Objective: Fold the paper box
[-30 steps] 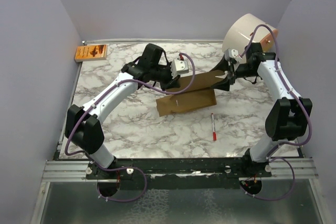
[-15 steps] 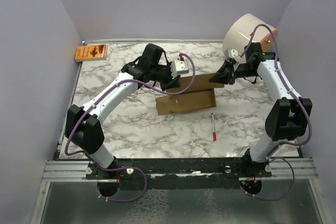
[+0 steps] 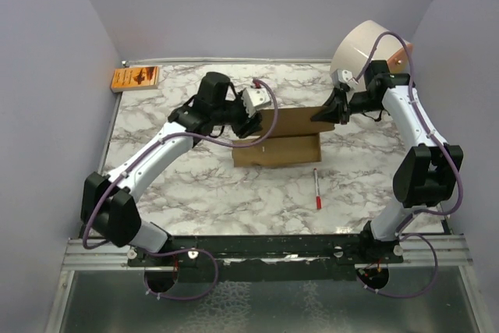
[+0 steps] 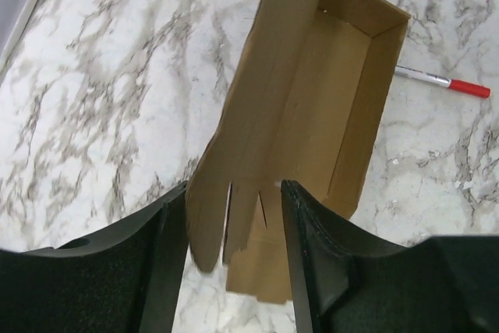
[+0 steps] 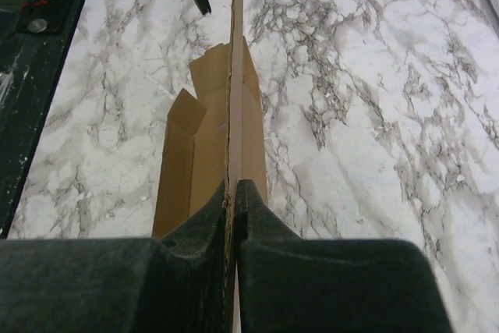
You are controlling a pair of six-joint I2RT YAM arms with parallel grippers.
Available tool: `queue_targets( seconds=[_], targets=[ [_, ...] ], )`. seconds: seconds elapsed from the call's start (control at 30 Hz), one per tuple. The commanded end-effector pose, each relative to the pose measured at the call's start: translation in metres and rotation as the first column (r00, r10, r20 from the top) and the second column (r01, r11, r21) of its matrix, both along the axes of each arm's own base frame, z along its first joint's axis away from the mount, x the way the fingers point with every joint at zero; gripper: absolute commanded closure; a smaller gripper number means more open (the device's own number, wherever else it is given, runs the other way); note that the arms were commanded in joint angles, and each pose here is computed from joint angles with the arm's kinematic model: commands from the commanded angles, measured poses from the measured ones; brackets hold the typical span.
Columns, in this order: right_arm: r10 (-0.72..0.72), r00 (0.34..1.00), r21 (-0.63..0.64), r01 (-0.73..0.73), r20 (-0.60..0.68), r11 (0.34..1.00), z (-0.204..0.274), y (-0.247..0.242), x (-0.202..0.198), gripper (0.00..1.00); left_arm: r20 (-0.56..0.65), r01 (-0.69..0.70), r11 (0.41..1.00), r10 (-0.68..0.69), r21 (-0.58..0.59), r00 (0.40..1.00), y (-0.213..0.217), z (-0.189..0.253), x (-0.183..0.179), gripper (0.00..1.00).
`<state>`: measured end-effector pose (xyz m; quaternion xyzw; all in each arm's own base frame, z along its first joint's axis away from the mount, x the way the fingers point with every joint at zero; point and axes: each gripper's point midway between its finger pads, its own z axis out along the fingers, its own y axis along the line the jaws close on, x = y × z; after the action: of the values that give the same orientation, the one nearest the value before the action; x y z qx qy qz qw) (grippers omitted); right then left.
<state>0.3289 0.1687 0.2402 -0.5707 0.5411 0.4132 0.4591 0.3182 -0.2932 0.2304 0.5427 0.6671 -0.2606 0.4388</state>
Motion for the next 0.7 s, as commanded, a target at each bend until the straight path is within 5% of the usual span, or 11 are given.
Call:
queue_targets(
  seconds=[0.0,0.13,0.23,0.43,0.67],
  targets=[
    [-0.029,0.997,-0.023,0.028,-0.074,0.999,0.0,-0.002,0.002,0.99,0.053,-0.23,0.951,0.246,-0.207,0.968,0.032,0.046,0.021,0.44],
    [-0.047,0.995,-0.009,0.046,-0.084,0.999,0.006,-0.004,0.0,0.99,-0.066,-0.424,0.796,0.441,-0.431,0.895,0.081,0.064,0.025,0.27],
    [-0.058,0.996,0.003,0.059,-0.072,0.998,0.014,-0.006,-0.001,0.99,-0.212,-0.496,0.694,0.458,-0.522,0.863,0.102,0.055,0.011,0.24],
    [-0.065,0.997,0.011,0.066,-0.035,0.998,0.019,-0.008,-0.006,0.99,-0.476,-0.646,0.542,0.438,-0.537,0.763,0.111,0.004,-0.013,0.23],
    [-0.063,0.998,0.023,0.063,0.0,0.998,0.022,-0.007,-0.009,0.99,-0.554,-0.721,0.463,0.461,-0.516,0.693,0.122,-0.017,-0.024,0.34]
  ],
)
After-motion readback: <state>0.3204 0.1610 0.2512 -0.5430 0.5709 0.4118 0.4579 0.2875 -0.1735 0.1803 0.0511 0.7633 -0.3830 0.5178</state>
